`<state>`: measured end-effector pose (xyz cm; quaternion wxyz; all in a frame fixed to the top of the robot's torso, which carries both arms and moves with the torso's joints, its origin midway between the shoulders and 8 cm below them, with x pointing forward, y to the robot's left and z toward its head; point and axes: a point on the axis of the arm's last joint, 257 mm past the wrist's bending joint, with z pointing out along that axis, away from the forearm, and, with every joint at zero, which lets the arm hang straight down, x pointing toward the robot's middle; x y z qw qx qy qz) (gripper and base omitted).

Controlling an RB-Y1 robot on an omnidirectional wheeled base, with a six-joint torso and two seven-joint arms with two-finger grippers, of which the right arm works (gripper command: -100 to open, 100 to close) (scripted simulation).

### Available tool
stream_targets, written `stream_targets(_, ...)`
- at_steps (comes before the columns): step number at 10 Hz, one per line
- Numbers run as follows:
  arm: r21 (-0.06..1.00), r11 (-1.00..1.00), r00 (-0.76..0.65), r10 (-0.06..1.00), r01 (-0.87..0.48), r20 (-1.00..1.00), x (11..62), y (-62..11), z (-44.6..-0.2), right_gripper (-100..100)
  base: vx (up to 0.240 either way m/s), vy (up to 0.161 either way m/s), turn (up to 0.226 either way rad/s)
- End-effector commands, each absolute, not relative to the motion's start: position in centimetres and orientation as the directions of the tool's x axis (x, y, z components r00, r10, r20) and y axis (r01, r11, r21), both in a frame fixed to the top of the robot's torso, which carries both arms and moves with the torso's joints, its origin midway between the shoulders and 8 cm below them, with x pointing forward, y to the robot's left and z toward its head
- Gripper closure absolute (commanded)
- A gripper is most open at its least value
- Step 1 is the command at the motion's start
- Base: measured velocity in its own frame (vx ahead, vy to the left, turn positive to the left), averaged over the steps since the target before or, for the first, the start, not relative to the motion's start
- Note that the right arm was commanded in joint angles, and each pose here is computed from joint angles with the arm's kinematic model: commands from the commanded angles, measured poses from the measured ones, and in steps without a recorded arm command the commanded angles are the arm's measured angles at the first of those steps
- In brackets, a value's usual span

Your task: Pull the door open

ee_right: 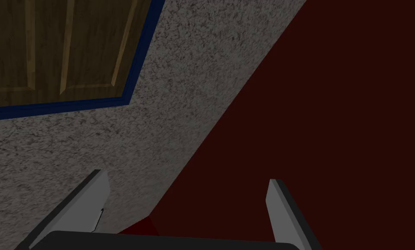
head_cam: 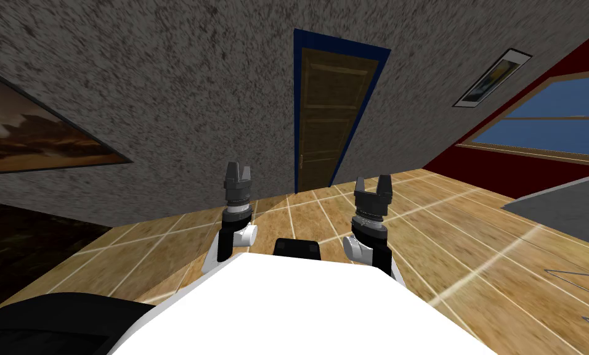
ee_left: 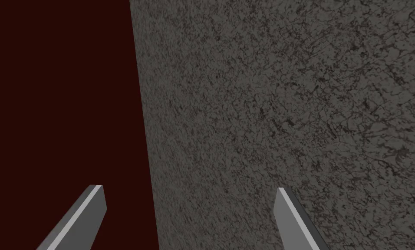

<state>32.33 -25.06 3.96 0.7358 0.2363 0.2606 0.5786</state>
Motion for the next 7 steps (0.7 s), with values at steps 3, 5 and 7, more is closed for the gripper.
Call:
stream_targets(3,0.683,0.122,0.123,0.991,-0.72,-0.048,33.7,-25.2,1.9,-100,0.071,-0.01,0.099)
stream_targets(5,0.695,0.08,0.093,0.995,-0.714,-0.018,34.3,-25.2,1.0,-100,0.085,-0.014,0.079)
stream_targets(7,0.709,0.029,0.059,0.998,-0.705,0.018,35.0,-25.3,0.0,-100,0.066,-0.016,0.088)
